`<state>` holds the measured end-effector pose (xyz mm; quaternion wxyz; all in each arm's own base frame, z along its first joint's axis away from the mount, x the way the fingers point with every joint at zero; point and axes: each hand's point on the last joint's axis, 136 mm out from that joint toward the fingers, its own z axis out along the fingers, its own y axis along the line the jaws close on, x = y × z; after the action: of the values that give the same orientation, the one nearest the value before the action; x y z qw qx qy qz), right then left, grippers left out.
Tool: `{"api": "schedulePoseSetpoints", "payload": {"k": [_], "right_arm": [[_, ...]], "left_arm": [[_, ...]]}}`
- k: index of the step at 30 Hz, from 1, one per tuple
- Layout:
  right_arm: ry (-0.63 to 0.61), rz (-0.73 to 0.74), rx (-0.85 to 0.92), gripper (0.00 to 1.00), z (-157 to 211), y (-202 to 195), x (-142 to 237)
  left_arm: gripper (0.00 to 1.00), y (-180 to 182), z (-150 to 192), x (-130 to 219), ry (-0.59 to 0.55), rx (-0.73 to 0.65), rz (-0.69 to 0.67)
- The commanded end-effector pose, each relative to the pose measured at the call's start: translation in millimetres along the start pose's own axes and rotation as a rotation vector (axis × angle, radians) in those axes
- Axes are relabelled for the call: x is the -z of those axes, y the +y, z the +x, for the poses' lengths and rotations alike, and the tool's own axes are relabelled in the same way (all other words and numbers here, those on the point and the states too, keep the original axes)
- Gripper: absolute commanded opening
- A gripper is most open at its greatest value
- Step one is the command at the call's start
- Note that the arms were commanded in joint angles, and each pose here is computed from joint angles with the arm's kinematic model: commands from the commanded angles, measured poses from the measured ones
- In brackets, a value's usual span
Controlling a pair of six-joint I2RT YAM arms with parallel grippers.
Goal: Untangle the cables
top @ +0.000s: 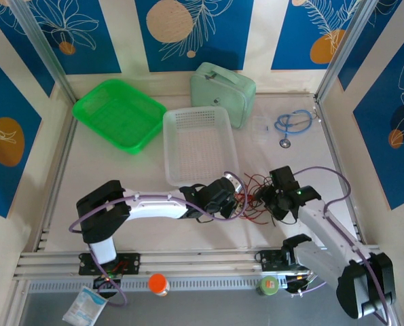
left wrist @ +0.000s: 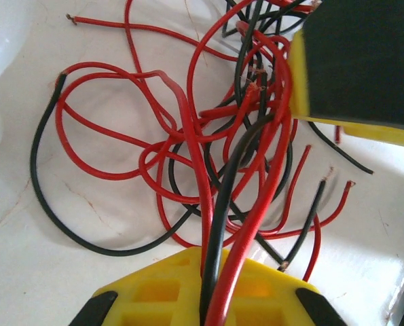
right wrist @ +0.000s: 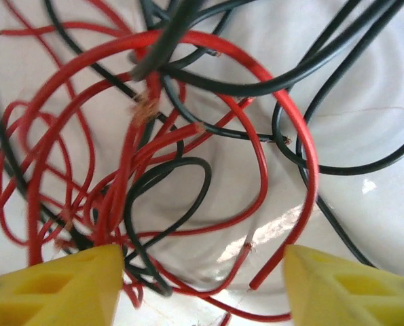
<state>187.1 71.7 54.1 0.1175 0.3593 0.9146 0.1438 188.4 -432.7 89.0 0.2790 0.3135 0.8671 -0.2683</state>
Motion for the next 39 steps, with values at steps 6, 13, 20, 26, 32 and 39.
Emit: {"api": "schedulePoseSetpoints", "payload": {"k": [6, 13, 20, 26, 32, 39], "right_arm": [[-0.033, -0.001, -0.035, 0.23, -25, 10, -14], [-0.142, 0.029, -0.017, 0.00, -69, 0, 8], [-0.099, -0.033, -0.042, 0.10, -80, 5, 18], [0.053, -0.152, -0.044, 0.41, -27, 22, 9], [0.081, -0.170, -0.023, 0.41, 3, 26, 12], [0.120, -0.111, -0.010, 0.36, 14, 26, -15]], "left_arm": [[0.00, -34, -45, 25, -0.074, -0.053, 0.099], [0.00, -32, -41, 27, -0.065, -0.040, 0.098], [0.00, -28, -27, 20, -0.041, -0.004, 0.099], [0.00, -27, -28, 15, -0.039, -0.001, 0.091], [0.00, -29, -28, 10, -0.032, -0.005, 0.097], [0.00, -29, -29, 12, -0.038, -0.001, 0.101]]}}
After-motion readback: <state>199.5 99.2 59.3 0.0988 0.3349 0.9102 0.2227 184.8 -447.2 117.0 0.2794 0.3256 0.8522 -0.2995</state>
